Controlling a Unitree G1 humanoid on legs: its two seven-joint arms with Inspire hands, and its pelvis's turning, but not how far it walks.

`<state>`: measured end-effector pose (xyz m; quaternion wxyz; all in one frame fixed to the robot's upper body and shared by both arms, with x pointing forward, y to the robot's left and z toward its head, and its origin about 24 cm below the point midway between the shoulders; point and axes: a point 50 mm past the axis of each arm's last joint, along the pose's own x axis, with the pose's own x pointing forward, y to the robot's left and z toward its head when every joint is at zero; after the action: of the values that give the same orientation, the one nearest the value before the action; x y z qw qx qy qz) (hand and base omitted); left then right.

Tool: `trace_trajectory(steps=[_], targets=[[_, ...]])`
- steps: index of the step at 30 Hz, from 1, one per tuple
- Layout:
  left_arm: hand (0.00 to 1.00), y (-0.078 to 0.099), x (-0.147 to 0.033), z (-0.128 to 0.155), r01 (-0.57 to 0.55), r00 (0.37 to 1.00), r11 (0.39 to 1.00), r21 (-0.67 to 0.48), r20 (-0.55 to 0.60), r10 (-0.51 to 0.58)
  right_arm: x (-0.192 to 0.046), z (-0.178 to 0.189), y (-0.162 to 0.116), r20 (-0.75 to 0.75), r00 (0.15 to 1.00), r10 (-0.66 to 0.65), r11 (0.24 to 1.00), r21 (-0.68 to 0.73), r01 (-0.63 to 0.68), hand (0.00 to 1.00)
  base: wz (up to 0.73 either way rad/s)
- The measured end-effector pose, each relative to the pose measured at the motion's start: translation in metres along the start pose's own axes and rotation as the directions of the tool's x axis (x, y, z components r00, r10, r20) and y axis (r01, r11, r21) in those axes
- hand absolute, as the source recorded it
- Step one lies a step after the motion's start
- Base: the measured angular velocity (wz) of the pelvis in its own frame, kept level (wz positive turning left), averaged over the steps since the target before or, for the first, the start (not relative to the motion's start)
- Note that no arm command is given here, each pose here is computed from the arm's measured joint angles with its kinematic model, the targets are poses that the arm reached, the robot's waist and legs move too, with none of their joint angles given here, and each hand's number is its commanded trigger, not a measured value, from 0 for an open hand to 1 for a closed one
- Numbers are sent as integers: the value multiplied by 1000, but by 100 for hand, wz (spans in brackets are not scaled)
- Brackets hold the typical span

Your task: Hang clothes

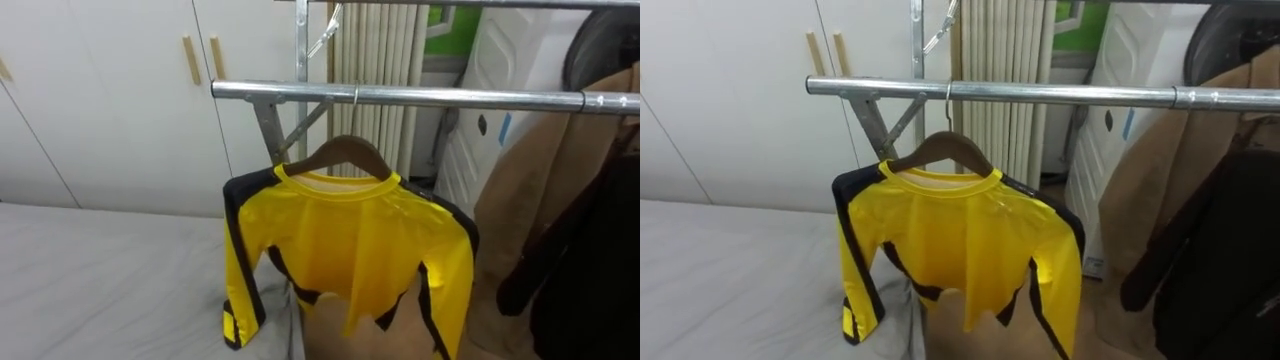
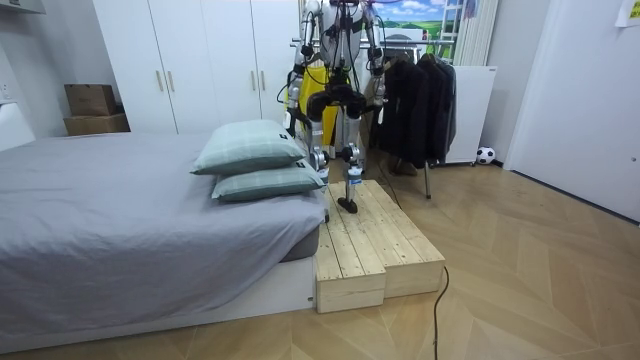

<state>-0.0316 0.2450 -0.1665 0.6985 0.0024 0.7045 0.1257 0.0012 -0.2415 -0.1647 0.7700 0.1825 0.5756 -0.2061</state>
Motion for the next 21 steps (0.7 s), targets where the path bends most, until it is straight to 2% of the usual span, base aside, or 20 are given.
trace_trajectory(steps=[14,21], targets=[[0,-6,1,10,20,1000,999,42,21,-21,1,1,1,-22,1000,10,999,-33,-11,0,0],[0,-6,1,24,-24,998,987,158,55,15,5,14,8,5,1000,24,992,-122,-23,0,1]])
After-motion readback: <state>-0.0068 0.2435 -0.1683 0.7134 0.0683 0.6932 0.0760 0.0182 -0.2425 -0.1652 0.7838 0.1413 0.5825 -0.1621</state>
